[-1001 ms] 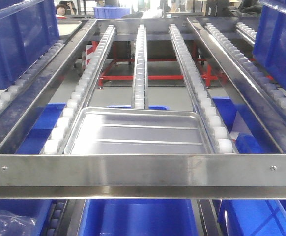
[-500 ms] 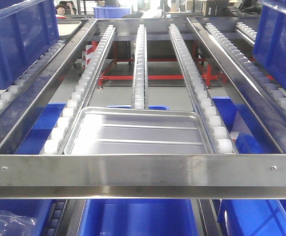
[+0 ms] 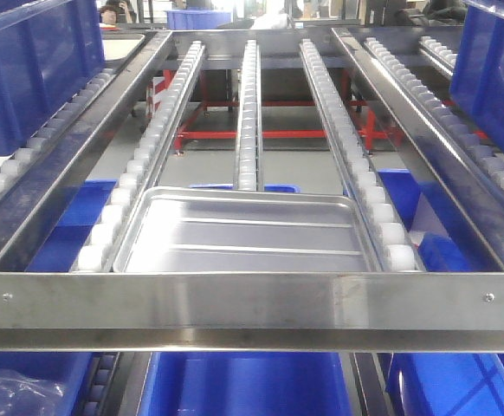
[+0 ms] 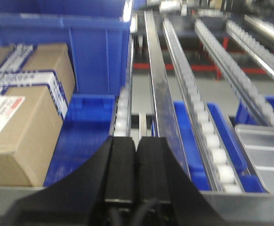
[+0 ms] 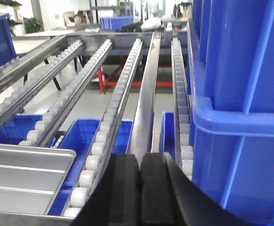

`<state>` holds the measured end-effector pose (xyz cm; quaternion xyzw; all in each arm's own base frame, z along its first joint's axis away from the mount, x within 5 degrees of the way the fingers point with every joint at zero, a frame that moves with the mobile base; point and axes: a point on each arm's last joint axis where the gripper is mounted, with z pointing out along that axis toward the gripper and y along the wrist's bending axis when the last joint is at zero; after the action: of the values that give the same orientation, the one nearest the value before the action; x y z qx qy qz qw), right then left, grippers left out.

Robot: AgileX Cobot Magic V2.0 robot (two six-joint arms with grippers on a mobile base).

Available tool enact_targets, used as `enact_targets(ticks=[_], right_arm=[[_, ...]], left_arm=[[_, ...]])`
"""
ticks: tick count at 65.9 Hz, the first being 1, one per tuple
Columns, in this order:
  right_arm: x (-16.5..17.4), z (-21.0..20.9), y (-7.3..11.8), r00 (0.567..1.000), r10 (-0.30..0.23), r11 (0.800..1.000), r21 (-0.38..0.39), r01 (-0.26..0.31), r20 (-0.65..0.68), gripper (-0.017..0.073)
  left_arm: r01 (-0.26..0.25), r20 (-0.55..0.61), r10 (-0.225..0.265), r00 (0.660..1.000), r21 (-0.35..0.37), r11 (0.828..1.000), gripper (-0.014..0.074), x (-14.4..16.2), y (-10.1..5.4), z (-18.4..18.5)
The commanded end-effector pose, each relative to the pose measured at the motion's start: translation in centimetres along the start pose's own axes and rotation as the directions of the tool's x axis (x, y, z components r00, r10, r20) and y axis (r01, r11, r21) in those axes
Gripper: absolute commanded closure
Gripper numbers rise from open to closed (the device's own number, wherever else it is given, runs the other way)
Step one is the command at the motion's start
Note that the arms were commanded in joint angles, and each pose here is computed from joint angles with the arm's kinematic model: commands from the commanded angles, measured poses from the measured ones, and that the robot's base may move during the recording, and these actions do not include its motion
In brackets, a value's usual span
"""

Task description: Grab silver tray and stack on right shelf

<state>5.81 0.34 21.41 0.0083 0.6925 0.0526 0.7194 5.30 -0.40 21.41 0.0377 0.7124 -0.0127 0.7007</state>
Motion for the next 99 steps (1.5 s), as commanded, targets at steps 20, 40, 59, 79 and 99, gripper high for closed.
enact_targets(ticks=[20, 40, 59, 79, 99], right_arm=[[-6.0, 4.9, 0.3, 0.956, -0.039, 0.998, 0.034, 0.051, -0.292, 0.0507], [-5.5, 9.4, 2.9, 0.868, -0.05, 0.995, -0.103, -0.001, -0.495, 0.0507], [-3.3, 11.3, 5.1, 0.803, 0.011, 0.982, -0.144, -0.121, -0.596, 0.0507], [-3.3, 16.6, 6.7, 0.65, 0.084, 0.985, -0.034, -0.167, -0.755, 0.0502], [-2.5, 23.2, 8.5, 0.535, 0.22, 0.968, 0.114, -0.224, -0.815, 0.0501]], left_arm=[[0.005, -0.19, -0.003, 0.982, 0.012, 1.0, 0.0676, -5.1, 0.1, 1.5], [0.079, -0.417, -0.067, 0.907, 0.011, 0.997, 0.0676, -5.7, 0.0, 7.0], [0.398, -0.552, -0.377, 0.744, -0.087, 0.913, 0.0676, -3.8, -1.1, 10.1], [0.315, -0.691, -0.158, 0.705, 0.105, 0.943, 0.0687, -5.8, -4.5, 14.3], [0.213, -0.774, -0.095, 0.626, 0.053, 0.976, 0.0687, -6.0, -9.2, 20.9]])
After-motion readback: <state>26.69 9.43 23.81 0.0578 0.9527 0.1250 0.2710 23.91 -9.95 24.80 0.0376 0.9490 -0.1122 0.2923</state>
